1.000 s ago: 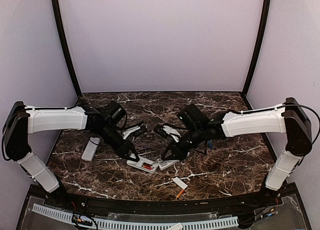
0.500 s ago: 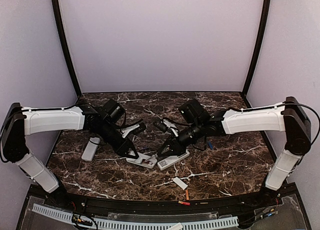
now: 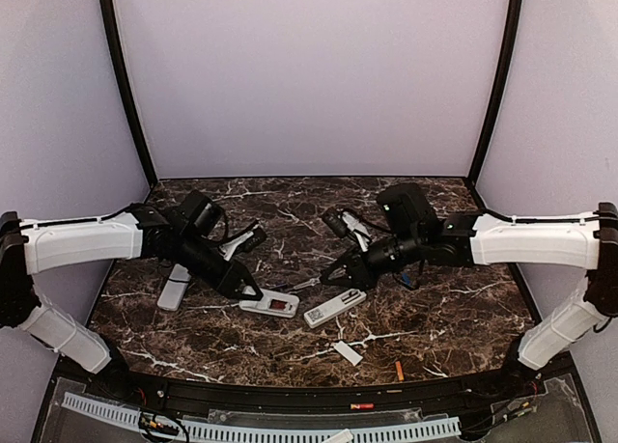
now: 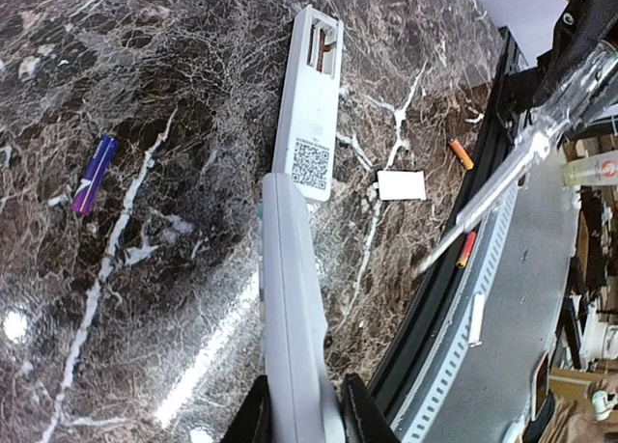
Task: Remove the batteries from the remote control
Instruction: Remove the battery from the remote control without the battery cover, then place the remote control without batteries at the center of the board.
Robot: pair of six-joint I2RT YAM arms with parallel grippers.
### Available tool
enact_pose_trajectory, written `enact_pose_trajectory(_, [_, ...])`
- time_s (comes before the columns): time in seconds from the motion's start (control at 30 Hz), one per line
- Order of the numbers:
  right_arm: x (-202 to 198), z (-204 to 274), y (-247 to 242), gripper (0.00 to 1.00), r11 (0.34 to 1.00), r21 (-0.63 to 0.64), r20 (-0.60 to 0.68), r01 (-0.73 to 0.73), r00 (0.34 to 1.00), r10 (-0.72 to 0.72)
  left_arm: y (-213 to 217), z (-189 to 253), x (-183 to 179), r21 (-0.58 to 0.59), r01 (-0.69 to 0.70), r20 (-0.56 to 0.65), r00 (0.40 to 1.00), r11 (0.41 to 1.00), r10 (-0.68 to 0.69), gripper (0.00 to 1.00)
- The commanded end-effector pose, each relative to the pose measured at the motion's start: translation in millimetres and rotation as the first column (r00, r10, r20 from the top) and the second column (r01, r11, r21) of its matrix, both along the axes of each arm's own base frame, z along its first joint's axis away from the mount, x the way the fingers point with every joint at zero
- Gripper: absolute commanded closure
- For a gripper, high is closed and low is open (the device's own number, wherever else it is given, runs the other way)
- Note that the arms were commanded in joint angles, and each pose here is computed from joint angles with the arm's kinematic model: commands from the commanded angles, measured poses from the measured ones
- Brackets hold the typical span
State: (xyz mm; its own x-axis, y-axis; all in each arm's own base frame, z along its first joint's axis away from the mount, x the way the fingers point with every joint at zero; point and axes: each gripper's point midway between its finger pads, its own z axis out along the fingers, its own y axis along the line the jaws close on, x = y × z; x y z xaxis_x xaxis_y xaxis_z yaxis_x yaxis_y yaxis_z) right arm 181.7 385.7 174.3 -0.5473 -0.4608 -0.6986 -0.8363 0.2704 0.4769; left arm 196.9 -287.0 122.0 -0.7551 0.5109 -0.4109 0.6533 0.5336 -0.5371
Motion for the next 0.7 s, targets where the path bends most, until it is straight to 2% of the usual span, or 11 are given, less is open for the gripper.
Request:
enact_pose_trajectory(0.0, [25.9, 19.8, -23.4, 1.00, 0.967, 0.031, 0.040, 0.253, 0.966, -0.254, 1.6, 27.1, -4.8, -0.131, -0.181, -0.077, 0.982, 0.975, 0.172, 1.00])
enact_pose_trajectory(0.17, [42.8, 18.3, -61.9, 1.00, 0.863, 0.021, 0.026, 0.504, 0.863, -0.504, 12.7, 19.3, -12.0, -0.202, -0.370, -0.185, 0.924, 0.907, 0.336, 1.00])
enact_pose_trajectory(0.33, [56.6, 3.0, -109.4, 1.00, 0.687, -0.028, 0.013, 0.726, 0.688, -0.726, 24.9, 2.5, -14.6, -0.168, -0.494, -0.260, 0.857, 0.853, 0.445, 0.98])
enact_pose_trajectory(0.47, [59.5, -22.4, -130.9, 1.00, 0.591, -0.105, 0.020, 0.799, 0.596, -0.803, 27.4, -7.2, -16.6, -0.165, -0.542, -0.309, 0.822, 0.824, 0.478, 0.97])
enact_pose_trajectory(0.67, [62.4, -61.7, -149.0, 1.00, 0.476, -0.218, 0.045, 0.852, 0.496, -0.867, 29.7, -32.7, -25.2, -0.092, -0.535, -0.350, 0.807, 0.840, 0.476, 0.91])
